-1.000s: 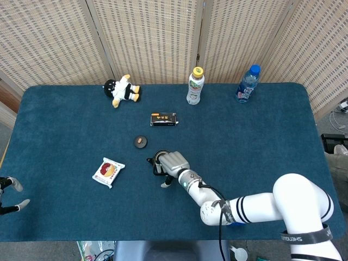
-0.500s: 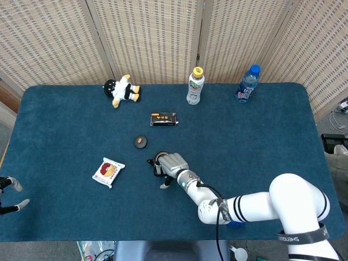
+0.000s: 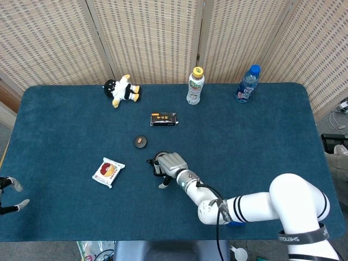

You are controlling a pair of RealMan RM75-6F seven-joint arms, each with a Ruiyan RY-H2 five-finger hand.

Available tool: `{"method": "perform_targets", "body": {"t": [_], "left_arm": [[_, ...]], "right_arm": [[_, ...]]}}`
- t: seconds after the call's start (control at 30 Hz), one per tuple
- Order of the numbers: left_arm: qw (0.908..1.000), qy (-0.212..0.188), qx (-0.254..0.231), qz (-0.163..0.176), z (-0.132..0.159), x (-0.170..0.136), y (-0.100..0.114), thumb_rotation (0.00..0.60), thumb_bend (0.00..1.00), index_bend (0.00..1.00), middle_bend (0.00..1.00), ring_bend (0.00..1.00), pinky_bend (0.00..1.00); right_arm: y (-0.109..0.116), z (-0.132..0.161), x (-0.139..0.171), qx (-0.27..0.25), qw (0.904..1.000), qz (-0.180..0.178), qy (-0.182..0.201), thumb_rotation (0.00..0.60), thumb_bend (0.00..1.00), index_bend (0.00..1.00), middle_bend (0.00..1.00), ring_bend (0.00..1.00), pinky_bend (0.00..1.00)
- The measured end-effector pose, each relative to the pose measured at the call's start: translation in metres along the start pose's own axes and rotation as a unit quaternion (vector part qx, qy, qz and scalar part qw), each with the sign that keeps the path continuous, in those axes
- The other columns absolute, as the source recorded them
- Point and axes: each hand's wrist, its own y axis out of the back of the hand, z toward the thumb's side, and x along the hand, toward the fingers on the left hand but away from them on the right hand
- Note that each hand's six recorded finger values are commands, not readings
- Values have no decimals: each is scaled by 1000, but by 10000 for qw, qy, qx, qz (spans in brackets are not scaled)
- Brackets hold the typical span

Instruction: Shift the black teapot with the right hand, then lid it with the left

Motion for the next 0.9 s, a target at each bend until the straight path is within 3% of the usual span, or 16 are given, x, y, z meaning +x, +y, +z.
{"method": "perform_targets", "body": {"t": [0.1,0.3,0.63,0.9], "left_arm": [[10000,-1,4,-4,0,0,0,600,106,580,533,377,477],[10000,0,3,-6,0,0,0,600,106,580,533,377,477],[10000,0,6,-13,0,0,0,600,106,580,533,377,477],[10000,-5,3,-21,1,0,-1,600,106,580,533,377,477]], "right_arm": [[1,0,1,-31,10000,-28,11,600,117,521,636,508,905],[3,1,2,-65,9999,-67,43,600,277,530,643,518,909],[9,1,3,-95,9998,-182,29,600,610,546,656,532,909],[15,-3,2,-108,9994,-320,-40,600,633,553,662,540,910]]}}
